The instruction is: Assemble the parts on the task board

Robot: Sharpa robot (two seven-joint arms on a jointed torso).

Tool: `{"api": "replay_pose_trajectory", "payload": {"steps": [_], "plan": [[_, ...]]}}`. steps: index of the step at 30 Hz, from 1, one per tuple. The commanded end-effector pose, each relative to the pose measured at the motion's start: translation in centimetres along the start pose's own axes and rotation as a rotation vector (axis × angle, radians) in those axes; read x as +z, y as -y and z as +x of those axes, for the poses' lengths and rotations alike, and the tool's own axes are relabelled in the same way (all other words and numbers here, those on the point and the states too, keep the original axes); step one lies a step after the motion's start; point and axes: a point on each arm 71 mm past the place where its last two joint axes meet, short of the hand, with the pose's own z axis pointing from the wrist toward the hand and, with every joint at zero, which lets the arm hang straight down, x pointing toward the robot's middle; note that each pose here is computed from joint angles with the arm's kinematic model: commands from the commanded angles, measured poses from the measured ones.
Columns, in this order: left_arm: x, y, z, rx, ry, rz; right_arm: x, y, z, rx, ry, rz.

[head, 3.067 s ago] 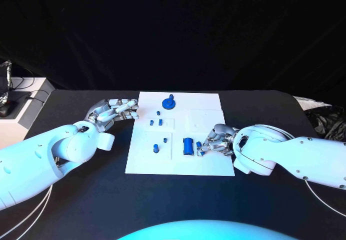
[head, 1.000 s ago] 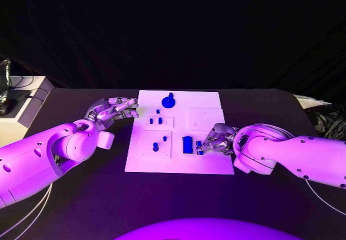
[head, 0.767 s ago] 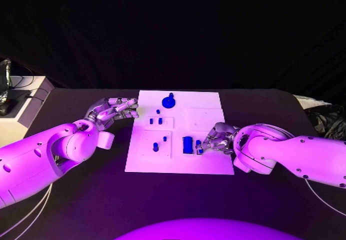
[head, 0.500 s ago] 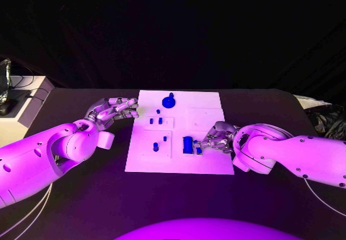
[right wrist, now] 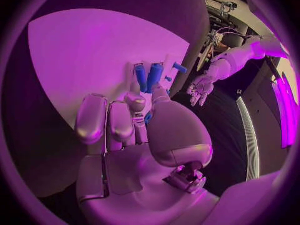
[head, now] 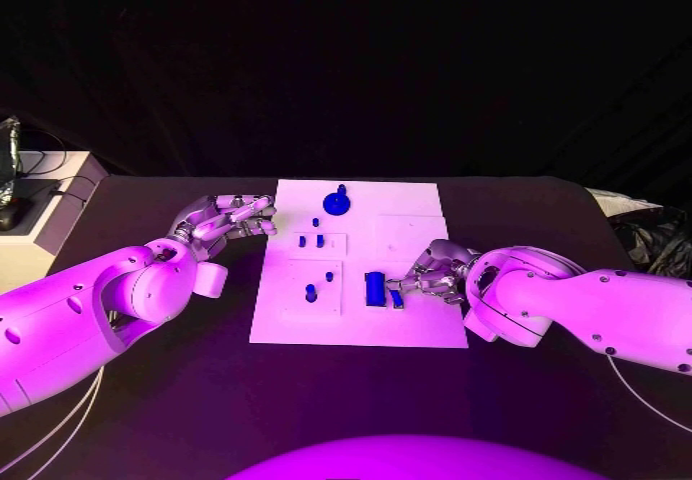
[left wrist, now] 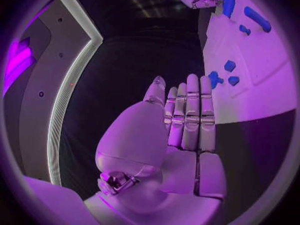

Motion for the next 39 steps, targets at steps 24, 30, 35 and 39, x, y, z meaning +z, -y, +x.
{"api": "replay_pose_trajectory", "payload": {"steps": [24,30,35,39], "plan": [[0.01,-0.03,0.21,-0.004,-0.019,0.007,-0.7,0.0,-1.5,-0.026,0.152,-0.128],[0.02,-0.08,0.24,-0.004,-0.019,0.006,-0.8,-1.1,-1.8,-0.057,0.216,-0.243],[0.03,-0.09,0.28,-0.005,-0.02,0.006,-0.6,-1.6,-1.5,-0.119,0.231,-0.29],[0.02,-0.1,0.26,-0.005,-0.02,0.006,-0.3,-1.7,-1.1,-0.162,0.238,-0.297]]}}
